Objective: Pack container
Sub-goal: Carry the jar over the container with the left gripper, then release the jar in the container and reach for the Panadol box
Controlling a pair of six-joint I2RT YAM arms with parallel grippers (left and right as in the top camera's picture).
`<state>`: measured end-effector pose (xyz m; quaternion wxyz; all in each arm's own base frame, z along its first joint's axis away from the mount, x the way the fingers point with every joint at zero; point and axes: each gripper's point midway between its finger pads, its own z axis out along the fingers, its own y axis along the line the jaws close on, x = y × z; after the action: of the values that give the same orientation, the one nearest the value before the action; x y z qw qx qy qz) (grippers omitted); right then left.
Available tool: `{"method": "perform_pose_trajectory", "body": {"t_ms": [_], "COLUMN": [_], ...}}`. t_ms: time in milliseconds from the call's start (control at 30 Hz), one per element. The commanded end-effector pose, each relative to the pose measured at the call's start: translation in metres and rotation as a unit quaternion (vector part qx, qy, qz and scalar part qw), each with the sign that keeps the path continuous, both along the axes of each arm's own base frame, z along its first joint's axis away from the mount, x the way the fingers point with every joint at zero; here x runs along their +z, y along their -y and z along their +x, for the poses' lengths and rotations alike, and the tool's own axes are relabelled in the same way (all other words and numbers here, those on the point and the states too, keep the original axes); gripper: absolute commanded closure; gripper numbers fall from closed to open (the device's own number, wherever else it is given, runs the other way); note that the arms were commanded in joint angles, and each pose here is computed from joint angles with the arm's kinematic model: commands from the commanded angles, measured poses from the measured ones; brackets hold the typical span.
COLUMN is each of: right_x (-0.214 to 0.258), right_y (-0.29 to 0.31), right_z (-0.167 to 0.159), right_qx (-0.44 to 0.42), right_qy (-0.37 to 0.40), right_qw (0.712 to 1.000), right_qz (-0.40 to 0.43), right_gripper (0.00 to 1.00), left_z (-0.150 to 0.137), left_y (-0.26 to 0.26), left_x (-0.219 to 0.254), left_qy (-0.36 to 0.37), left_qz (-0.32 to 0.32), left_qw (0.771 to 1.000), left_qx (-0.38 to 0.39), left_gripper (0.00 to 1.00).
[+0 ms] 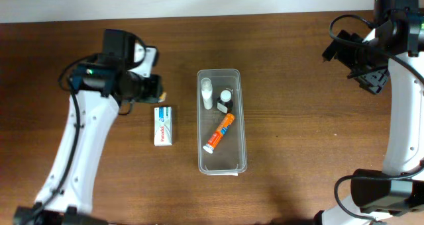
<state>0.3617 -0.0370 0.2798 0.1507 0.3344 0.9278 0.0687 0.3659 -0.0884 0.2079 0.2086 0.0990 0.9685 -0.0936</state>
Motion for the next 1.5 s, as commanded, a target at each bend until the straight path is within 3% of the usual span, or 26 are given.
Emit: {"method": "perform_pose_trajectory", "body": {"t_ms": [0,300,500,767,1300,1367,1467], "right_x": [0.008,0.008,0.008,0.008,0.008,0.008,0.008], "right_y": [0.0,0.0,0.0,0.0,0.0,0.0,0.0], "right_z": [-0.005,-0.005,-0.005,-0.005,-0.005,-0.005,-0.005], "right_qx": [-0.002,-0.002,-0.002,-0.002,-0.002,-0.002,-0.002], "right_qy": [0.012,0.012,0.012,0.012,0.012,0.012,0.012], "right_qw": [1.0,1.0,1.0,1.0,1.0,1.0,1.0], "right_qz": [-0.001,-0.001,-0.001,-0.001,-0.001,-0.001,-0.001], "right_gripper": [0.01,0.02,0.02,0.02,0.02,0.01,0.01], "left_z": [-0.018,-0.035,-0.027,-0.007,-0.006,-0.006,-0.006], "left_y": [0.049,0.123,0.149,0.142,0.143,0.143,0.143], "left_x": [0.025,-0.011,-0.054,-0.11,-0.172,-0.172,-0.172], "left_qy": [0.016,-0.012,-0.036,-0.059,-0.112,-0.112,-0.112], "left_qz": [-0.046,-0.005,0.021,0.086,0.115,0.115,0.115], "left_qw": [0.998,0.995,0.993,0.99,0.982,0.982,0.982], "left_qx": [-0.044,-0.099,-0.112,-0.093,-0.096,-0.096,-0.096], "left_gripper": [0.76,0.76,0.76,0.76,0.75,0.65,0.59]}}
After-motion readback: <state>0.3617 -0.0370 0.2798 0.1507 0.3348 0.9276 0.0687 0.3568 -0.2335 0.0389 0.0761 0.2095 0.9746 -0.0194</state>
